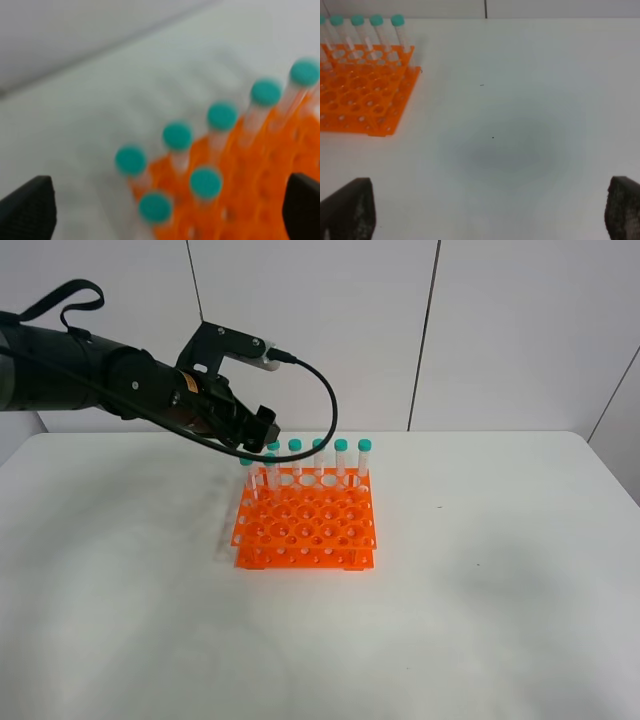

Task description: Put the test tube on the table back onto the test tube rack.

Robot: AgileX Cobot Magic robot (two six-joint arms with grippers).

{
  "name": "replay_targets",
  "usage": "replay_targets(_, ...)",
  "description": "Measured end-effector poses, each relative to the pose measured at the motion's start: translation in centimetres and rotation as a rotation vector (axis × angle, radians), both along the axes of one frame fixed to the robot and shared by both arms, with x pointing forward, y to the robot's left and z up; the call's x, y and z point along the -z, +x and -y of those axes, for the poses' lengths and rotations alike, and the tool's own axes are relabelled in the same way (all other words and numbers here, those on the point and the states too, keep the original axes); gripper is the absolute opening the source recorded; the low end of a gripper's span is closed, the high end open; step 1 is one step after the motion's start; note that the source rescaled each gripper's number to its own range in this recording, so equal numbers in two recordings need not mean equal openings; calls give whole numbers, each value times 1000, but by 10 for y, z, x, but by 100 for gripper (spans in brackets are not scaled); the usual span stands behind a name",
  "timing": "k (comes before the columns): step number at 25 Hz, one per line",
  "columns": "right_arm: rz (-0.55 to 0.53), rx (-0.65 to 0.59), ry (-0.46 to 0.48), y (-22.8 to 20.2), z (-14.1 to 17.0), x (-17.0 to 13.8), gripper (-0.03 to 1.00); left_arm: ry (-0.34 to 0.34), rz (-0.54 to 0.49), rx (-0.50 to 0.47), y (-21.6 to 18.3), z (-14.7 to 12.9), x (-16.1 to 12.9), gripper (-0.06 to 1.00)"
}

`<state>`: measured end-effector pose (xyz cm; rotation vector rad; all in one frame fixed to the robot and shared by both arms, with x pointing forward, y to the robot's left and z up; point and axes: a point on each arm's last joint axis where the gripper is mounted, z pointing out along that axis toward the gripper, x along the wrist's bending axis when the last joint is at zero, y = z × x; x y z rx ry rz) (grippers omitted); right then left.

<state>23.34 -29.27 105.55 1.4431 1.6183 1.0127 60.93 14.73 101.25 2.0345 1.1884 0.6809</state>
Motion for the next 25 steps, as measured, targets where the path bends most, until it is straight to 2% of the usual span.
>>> replay_targets(2,0,0,0,0,0,0,100,22,-96,-46,2,-10,-5,99)
replay_targets(3,0,0,0,0,0,0,100,22,-96,-46,2,-10,-5,99)
replay_targets(4,0,0,0,0,0,0,100,30,-171,-106,7,-23,-16,99)
replay_targets(7,0,0,0,0,0,0,100,53,-298,-198,10,-47,-29,100)
replay_targets(13,0,0,0,0,0,0,100,15,-560,-387,3,-107,-25,100)
replay_targets(19,0,0,0,0,0,0,100,33,-663,-530,-4,-163,-22,100)
replay_targets(22,0,0,0,0,0,0,100,32,-712,-565,-9,-176,-21,100)
replay_targets(25,0,0,0,0,0,0,100,40,-720,-569,-19,-178,-28,100)
